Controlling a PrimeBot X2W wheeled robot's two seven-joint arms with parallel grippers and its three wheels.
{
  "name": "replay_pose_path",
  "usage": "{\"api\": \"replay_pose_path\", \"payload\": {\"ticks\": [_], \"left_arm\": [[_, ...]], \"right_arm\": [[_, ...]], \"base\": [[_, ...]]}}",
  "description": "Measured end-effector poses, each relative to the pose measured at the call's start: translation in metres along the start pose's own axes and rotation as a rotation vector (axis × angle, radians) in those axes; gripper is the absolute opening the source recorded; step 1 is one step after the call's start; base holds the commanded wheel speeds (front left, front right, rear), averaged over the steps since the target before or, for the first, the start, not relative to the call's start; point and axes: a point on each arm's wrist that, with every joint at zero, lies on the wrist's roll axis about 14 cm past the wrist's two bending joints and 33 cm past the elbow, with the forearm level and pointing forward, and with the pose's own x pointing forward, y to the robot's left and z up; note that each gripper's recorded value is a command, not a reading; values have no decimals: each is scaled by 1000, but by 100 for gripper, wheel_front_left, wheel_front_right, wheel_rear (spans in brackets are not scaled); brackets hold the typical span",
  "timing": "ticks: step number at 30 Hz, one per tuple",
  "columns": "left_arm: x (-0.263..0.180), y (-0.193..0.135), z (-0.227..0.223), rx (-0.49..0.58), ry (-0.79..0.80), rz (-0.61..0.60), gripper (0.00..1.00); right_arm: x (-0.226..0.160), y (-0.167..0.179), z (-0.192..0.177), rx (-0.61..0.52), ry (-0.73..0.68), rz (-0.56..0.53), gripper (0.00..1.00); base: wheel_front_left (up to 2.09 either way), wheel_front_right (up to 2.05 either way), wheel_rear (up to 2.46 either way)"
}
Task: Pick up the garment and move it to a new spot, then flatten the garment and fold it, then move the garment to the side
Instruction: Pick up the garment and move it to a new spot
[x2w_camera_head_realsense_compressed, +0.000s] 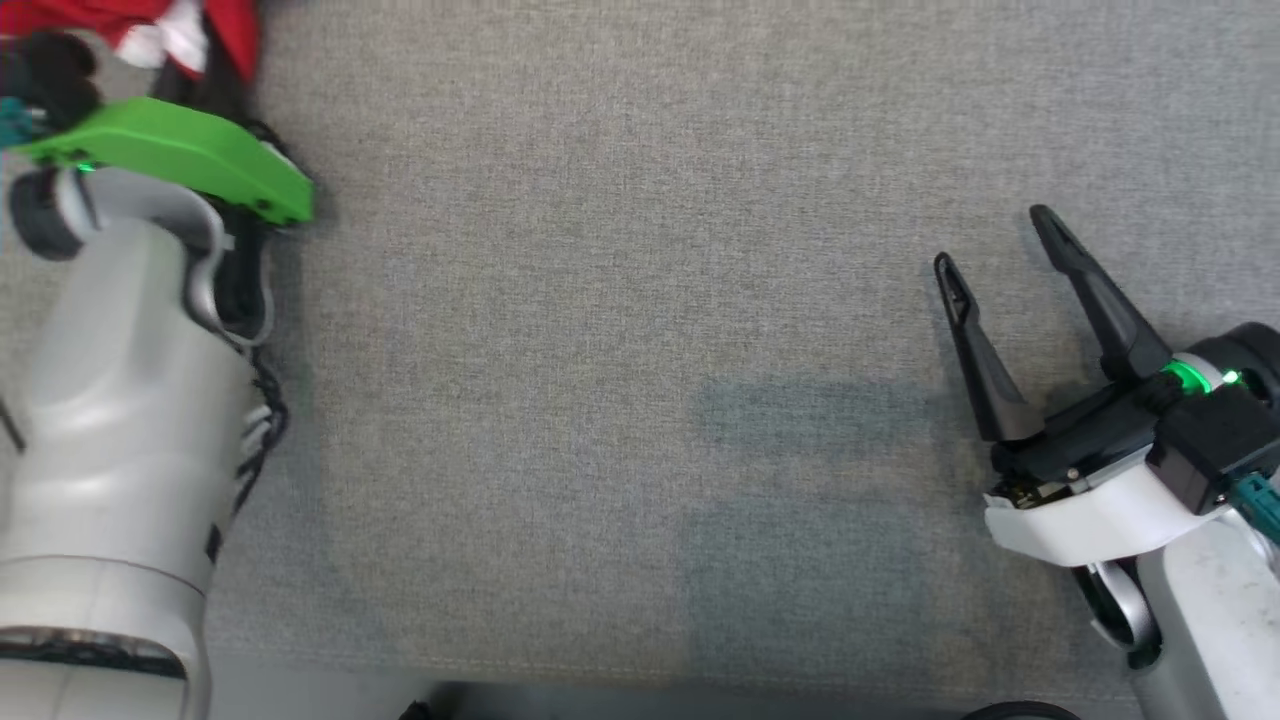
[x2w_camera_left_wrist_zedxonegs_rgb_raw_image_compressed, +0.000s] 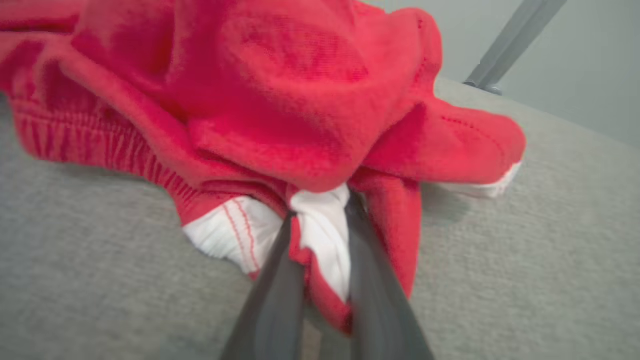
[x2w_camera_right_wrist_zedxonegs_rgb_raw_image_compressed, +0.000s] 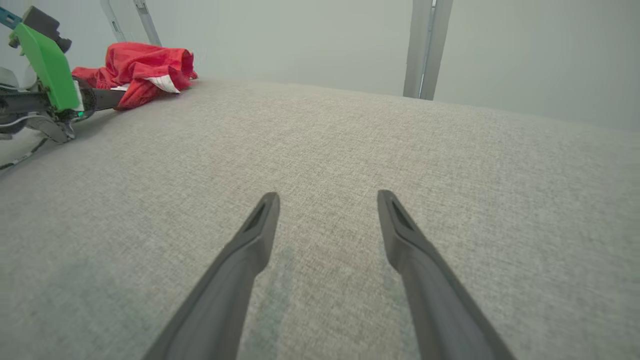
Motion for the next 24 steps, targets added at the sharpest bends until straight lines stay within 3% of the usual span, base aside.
{"api": "replay_pose_path", "payload": {"ticks": [5, 11, 18, 21, 24], "left_arm": [[-34, -97, -9, 66, 29, -294, 0], [-127, -214, -9, 61, 70, -654, 0], [-213, -268, -14, 47, 154, -816, 0], [-227, -286, -7, 32, 146, -863, 0], [-220, -286, -6, 49, 137, -832, 0]], "right_arm": [[-7, 13, 24, 54, -42, -44, 100], [-25, 29, 62, 69, -109, -79, 100], [-59, 17, 96, 29, -166, -176, 100], [-77, 5, 103, 9, -174, -234, 100], [-87, 0, 110, -3, -186, -264, 100]], "base": [[0, 0, 0], [0, 0, 0], [0, 0, 0], [0, 0, 0], [0, 0, 0]]}}
